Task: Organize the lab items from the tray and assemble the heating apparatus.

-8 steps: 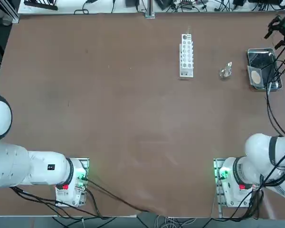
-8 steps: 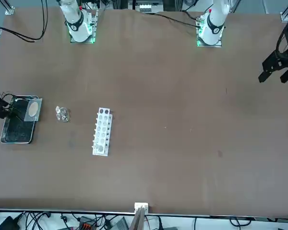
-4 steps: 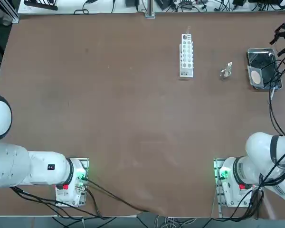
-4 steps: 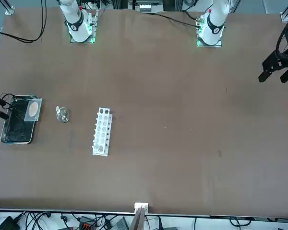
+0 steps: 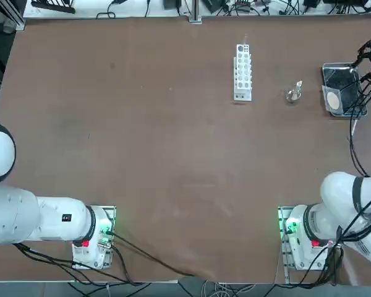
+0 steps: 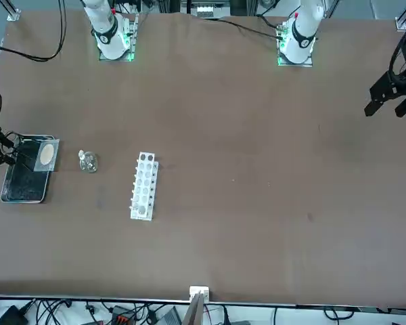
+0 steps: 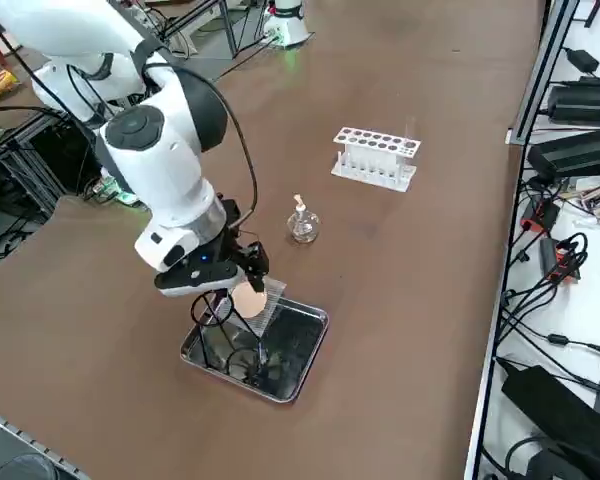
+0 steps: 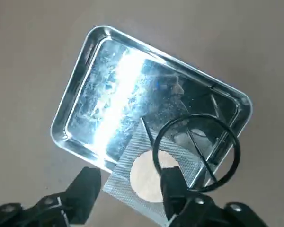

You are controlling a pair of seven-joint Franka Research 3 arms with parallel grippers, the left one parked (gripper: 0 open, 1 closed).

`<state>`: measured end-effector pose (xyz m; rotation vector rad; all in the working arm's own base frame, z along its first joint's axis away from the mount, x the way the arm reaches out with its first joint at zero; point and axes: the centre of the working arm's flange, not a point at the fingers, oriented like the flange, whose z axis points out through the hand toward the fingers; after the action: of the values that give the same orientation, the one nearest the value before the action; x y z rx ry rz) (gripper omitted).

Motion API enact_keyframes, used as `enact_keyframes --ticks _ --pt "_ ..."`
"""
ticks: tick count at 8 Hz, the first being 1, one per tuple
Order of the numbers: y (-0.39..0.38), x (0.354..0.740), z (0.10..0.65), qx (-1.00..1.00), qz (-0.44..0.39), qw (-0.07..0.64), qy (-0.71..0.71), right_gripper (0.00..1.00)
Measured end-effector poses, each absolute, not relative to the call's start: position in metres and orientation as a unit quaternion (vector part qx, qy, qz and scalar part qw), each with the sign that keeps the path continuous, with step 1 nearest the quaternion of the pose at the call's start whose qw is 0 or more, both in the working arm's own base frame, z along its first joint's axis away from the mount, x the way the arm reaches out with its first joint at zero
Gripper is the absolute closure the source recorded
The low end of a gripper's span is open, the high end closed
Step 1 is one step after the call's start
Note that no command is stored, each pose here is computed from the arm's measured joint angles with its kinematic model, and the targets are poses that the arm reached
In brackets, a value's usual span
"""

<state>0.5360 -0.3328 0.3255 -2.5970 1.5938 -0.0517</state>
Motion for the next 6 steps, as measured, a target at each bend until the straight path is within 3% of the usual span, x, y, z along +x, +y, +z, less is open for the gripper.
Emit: enact_keyframes --ticks 6 --pt "-0.355 0.515 0.307 -0.862 -0.024 0.048 0.504 0.32"
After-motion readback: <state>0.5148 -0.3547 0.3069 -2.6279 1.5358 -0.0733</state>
